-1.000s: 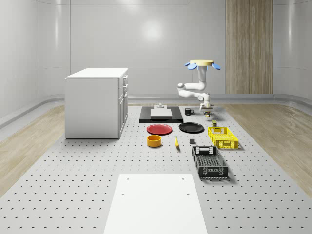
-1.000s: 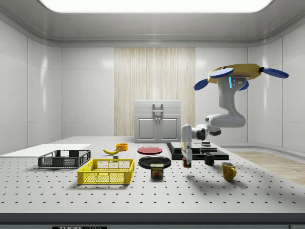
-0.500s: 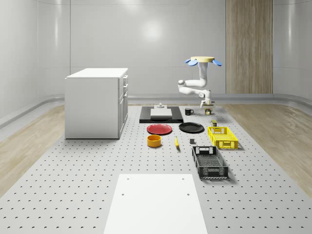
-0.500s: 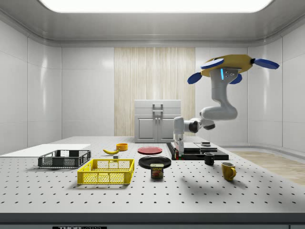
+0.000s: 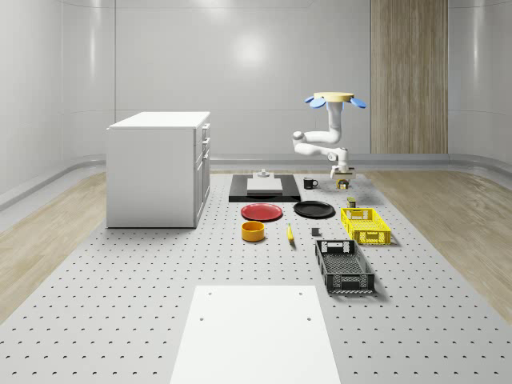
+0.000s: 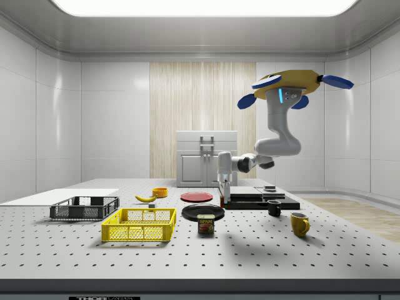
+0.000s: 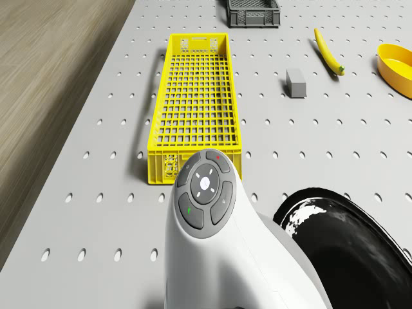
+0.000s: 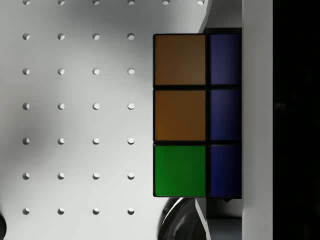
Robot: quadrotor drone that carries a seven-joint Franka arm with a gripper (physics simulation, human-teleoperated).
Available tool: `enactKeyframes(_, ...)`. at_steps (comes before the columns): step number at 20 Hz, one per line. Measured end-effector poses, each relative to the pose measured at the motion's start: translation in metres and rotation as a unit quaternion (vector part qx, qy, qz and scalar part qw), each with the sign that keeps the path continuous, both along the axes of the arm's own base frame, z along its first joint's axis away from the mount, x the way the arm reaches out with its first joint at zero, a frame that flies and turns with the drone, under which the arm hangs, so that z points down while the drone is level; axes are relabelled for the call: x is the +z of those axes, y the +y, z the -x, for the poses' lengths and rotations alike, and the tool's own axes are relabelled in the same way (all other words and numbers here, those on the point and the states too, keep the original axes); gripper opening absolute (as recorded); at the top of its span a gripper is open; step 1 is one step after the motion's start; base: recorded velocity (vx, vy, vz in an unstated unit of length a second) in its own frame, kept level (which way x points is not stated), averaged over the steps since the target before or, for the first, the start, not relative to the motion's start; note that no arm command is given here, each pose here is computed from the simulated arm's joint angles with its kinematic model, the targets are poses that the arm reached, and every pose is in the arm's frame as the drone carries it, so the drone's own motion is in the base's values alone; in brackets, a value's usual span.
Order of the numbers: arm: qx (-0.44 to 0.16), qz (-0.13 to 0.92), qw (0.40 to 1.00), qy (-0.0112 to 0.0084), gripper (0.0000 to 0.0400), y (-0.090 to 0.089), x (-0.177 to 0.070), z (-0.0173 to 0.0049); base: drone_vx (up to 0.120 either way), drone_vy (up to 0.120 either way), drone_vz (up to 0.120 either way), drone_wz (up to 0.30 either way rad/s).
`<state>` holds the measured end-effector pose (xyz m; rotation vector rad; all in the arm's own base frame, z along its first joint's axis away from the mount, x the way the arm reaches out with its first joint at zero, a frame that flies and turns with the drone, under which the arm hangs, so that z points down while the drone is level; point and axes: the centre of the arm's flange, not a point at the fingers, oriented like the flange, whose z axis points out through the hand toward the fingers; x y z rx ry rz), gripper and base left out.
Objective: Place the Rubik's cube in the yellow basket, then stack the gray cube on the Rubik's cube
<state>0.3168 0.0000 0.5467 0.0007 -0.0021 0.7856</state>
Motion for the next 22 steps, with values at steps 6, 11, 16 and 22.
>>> enactKeyframes(6, 0.000, 0.000, 1.000, 0.0000, 0.0325, 0.0000, 0.0000, 0.0000, 0.120, 0.000, 0.000, 0.000)
enactKeyframes(11, 0.000, 0.000, 1.000, 0.0000, 0.0325, 0.0000, 0.0000, 0.0000, 0.120, 0.064, 0.000, 0.000)
enactKeyframes(16, 0.000, 0.000, 1.000, 0.0000, 0.0325, 0.0000, 0.0000, 0.0000, 0.120, 0.040, 0.000, 0.000)
enactKeyframes(22, 0.000, 0.000, 1.000, 0.0000, 0.0325, 0.0000, 0.0000, 0.0000, 0.120, 0.000, 0.000, 0.000)
